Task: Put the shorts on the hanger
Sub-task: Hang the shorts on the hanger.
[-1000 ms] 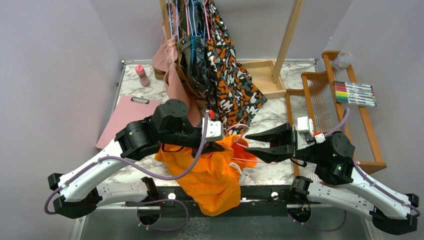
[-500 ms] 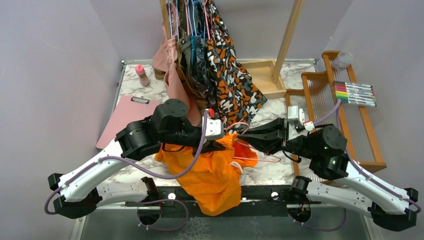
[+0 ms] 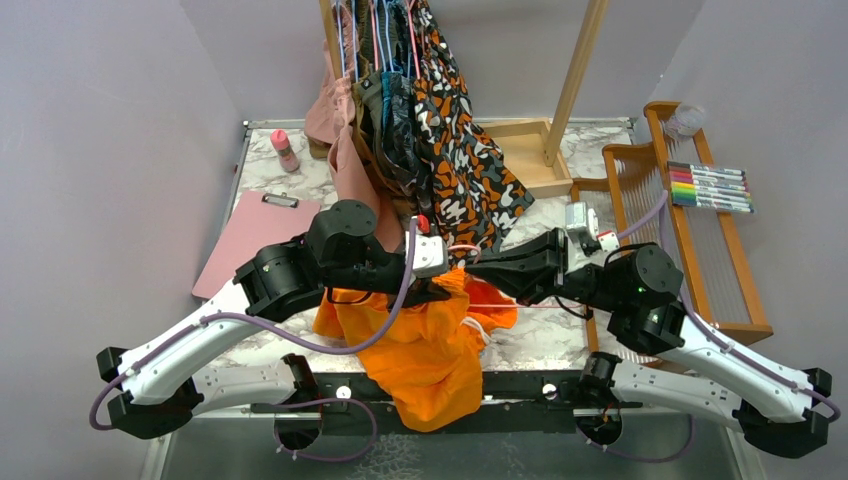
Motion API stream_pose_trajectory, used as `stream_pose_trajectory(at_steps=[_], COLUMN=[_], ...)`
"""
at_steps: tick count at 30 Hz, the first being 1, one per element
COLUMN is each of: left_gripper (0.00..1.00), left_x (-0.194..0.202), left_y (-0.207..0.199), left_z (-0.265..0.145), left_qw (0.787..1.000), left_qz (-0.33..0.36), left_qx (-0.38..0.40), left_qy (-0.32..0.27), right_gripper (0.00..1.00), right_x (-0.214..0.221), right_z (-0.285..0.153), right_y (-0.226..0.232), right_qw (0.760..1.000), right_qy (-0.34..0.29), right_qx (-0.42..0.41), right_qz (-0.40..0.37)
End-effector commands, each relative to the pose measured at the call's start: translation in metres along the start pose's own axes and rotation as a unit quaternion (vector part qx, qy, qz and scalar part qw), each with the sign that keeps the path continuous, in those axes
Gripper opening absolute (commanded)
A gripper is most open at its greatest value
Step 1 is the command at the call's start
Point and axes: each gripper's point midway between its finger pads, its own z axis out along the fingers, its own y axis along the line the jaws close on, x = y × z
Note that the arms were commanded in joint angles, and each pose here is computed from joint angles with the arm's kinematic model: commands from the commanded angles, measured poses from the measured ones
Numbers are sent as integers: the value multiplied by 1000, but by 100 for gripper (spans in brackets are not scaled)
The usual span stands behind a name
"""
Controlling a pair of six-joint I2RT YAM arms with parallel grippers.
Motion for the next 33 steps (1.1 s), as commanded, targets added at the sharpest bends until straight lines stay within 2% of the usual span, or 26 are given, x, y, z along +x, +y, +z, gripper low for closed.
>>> stream_pose_trajectory(at_steps=[1,7,13,15,16,19,22,23,25,27,33], left_gripper=[16,17,13,7,0,0,0,0,0,0,0], left_x=[-16,-16,-17,-18,-18,-18,-20,-21,-28,-37,-67], left_y=[3,4,4,5,5,12,28,32,42,48,53], left_z=[1,2,4,4,5,3,-5,-10,-23,-38,-88], left_qw=[999,999,999,999,999,998,994,991,984,976,947], left_qz=[13,12,9,8,8,8,10,14,18,23,36], left_qx=[-7,-9,-10,-10,-12,-34,-89,-108,-150,-183,-254], left_qy=[-33,-37,-46,-49,-51,-57,-68,-73,-93,-115,-194], right_gripper=[1,1,1,1,1,1,2,12,41,56,70], right_x=[-15,-15,-7,-5,-5,-4,-3,-1,0,-4,-45], right_z=[3,2,1,1,1,0,1,0,-2,-6,-27], right_y=[13,15,16,16,17,15,9,5,-1,-8,-34], right_qw=[999,998,997,997,997,997,999,999,999,999,989], right_qy=[-32,-46,-50,-50,-50,-47,-33,-24,-12,-8,-47], right_qx=[-32,-34,-39,-40,-41,-37,-17,-7,12,38,140], right_qz=[9,22,39,42,43,40,38,35,30,26,24])
